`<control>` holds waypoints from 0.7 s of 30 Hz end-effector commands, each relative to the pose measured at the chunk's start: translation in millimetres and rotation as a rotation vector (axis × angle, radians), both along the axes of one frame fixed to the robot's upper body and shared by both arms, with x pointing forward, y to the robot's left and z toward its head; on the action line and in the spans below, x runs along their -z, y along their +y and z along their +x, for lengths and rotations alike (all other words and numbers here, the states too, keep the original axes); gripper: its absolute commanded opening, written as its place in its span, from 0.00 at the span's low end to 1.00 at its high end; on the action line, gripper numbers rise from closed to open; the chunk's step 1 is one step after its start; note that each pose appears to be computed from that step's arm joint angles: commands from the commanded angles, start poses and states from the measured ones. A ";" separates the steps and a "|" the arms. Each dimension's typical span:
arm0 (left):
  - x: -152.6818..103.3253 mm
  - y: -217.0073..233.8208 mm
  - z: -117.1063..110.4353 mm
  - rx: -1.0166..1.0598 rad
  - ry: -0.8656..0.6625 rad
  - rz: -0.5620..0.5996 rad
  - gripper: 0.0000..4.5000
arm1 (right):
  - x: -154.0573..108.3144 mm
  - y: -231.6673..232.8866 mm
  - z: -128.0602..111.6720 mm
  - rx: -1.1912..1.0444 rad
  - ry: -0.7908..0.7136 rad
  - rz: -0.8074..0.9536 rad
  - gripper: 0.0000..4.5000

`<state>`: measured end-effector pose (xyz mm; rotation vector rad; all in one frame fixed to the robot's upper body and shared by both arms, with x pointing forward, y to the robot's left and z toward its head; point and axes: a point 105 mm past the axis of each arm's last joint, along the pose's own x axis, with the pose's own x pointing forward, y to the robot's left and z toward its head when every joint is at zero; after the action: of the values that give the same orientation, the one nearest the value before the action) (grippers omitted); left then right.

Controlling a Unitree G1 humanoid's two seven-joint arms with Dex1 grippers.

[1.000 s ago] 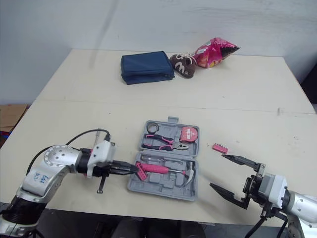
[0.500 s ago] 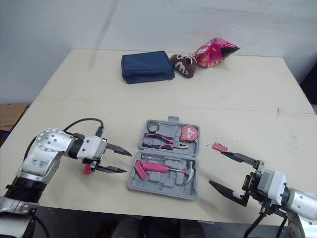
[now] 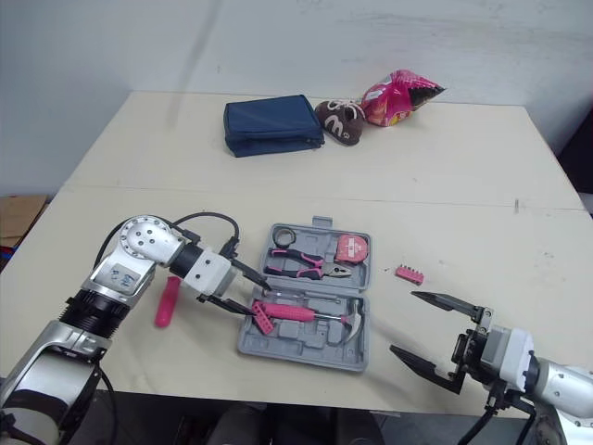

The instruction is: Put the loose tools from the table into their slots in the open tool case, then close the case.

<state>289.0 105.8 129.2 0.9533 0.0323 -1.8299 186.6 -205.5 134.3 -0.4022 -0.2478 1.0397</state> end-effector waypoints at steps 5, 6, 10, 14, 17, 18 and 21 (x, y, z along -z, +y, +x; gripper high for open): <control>4.6 7.5 -13.0 0.134 0.029 0.121 0.54 | -5.5 -0.8 -2.0 0.013 -0.030 0.009 1.00; 5.5 7.6 -11.8 0.135 0.020 0.125 0.54 | -5.6 -0.3 -2.1 0.013 -0.030 0.009 1.00; 10.6 3.3 -7.7 0.137 -0.002 0.137 0.54 | -10.3 5.6 0.1 0.010 -0.034 0.013 1.00; 14.3 3.9 -4.2 0.135 -0.015 0.158 0.54 | -18.5 11.9 4.1 0.006 -0.044 0.015 1.00; 15.3 3.9 -2.6 0.134 -0.016 0.165 0.54 | -22.2 14.4 6.1 0.009 -0.043 0.015 1.00; 16.1 4.5 -2.6 0.135 -0.011 0.172 0.54 | -23.7 15.5 7.1 0.009 -0.043 0.016 1.00; 19.1 6.8 -2.8 0.137 0.003 0.195 0.54 | -26.6 17.2 9.3 0.011 -0.043 0.016 1.00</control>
<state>293.0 101.8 120.6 1.0752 0.0430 -1.8895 197.1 -193.6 153.4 -0.3912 -0.2701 1.0024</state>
